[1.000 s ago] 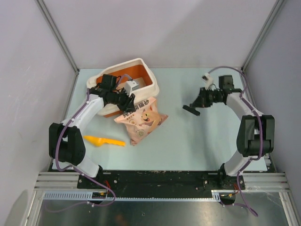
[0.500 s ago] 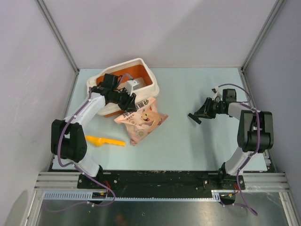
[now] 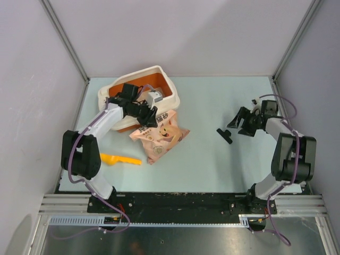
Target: Fill the litter box with clean litter
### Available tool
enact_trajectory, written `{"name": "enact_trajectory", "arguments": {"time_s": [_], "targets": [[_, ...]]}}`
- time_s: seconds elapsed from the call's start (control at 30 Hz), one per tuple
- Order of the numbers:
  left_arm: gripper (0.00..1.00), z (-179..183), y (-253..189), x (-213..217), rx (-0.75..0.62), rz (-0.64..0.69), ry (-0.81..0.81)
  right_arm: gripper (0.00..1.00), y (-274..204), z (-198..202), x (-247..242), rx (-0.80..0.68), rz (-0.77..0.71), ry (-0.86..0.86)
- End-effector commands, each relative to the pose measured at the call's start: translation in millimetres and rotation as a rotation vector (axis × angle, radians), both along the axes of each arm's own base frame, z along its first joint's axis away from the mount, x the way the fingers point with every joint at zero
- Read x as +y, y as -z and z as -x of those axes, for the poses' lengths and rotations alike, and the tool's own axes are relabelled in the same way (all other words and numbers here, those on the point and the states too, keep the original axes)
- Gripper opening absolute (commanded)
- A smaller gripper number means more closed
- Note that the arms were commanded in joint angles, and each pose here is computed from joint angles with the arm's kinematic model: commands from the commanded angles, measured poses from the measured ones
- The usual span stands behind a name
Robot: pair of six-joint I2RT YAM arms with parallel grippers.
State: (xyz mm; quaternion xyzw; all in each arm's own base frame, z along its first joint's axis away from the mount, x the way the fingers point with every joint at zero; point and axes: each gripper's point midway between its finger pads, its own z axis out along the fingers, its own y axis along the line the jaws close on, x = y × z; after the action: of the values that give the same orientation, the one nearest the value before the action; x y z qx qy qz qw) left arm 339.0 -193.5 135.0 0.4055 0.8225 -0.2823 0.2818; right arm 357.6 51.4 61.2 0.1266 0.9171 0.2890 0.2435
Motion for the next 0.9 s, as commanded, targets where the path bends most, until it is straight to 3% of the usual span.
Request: {"name": "enact_trajectory", "arguments": {"time_s": [0.0,0.03,0.13,0.23,0.5,0.73,0.8,0.87], "targets": [[0.31,-8.3,-3.4,-11.8,-0.02,0.002,0.035,0.81,-39.2,-6.5,-39.7,-0.127,0.136,0.093],[0.27,-8.5,-0.9,-14.4,-0.011,0.002,0.043,0.81,-42.0,-5.9,-46.4,-0.134,0.144,0.108],[0.0,-7.5,-11.8,-26.7,-0.026,0.033,0.096,0.81,-52.8,-5.4,-54.8,-0.161,0.147,0.132],[0.0,-9.0,-28.0,-28.8,-0.112,0.018,0.165,0.81,-61.0,-4.0,-59.0,-0.181,0.138,0.144],[0.0,-4.4,-79.3,-24.6,-0.509,-0.136,0.465,0.81,-73.1,-7.6,-57.8,-0.24,0.146,0.127],[0.0,17.9,-83.8,-36.7,-0.599,-0.203,0.603,0.81,-76.4,-12.1,-52.4,-0.255,0.114,0.123],[0.0,25.0,-79.4,-40.3,-0.621,-0.243,0.642,0.81,-83.9,-15.0,-38.9,-0.288,0.058,0.074],[0.0,34.3,-81.4,-45.0,-0.616,-0.225,0.649,0.81,-106.5,-11.6,7.8,-0.361,-0.078,-0.116]]}}
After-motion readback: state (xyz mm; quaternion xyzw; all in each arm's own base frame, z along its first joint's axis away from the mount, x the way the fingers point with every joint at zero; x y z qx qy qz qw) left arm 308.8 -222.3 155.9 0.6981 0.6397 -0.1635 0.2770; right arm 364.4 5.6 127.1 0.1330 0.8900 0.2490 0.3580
